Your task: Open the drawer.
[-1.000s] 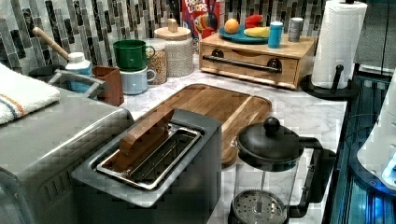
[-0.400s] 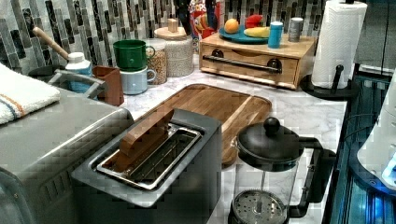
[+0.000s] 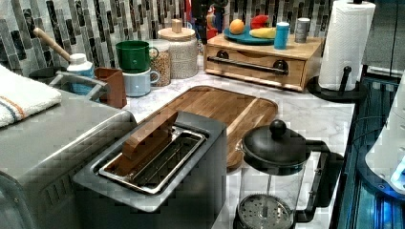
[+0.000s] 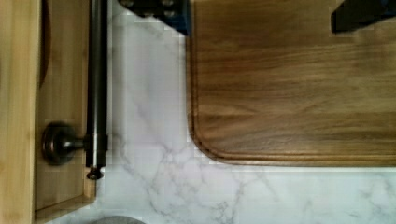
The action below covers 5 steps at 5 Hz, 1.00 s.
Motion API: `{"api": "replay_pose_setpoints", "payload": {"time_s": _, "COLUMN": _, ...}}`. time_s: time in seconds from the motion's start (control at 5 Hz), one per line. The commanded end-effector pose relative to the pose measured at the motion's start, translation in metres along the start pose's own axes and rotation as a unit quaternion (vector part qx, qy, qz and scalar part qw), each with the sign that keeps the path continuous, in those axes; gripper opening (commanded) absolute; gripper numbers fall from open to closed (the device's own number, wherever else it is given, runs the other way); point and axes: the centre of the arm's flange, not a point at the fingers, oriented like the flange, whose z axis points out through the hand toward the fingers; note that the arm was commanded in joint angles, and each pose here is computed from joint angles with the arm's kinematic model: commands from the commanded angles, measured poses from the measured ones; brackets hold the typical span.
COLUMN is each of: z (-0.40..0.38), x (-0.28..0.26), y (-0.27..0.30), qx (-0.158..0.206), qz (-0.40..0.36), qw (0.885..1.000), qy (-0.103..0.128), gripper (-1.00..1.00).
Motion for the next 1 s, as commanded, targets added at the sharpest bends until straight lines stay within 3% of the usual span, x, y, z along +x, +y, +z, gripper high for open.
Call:
{"api": "replay_pose_setpoints", "payload": {"time_s": 0.2, "z": 0.015, "x": -0.022, "y": 0.078, "qx": -0.013, "qz": -0.028, "qw": 0.999, "qy": 0.016, "gripper": 1.0}}
{"api": "replay_pose_setpoints", "payload": {"time_s": 1.0, "z": 0.06, "x": -0.029, "y": 0.112, "qx": -0.042, "qz": -0.061, "qw": 0.996, "qy": 0.05, "gripper": 1.0}}
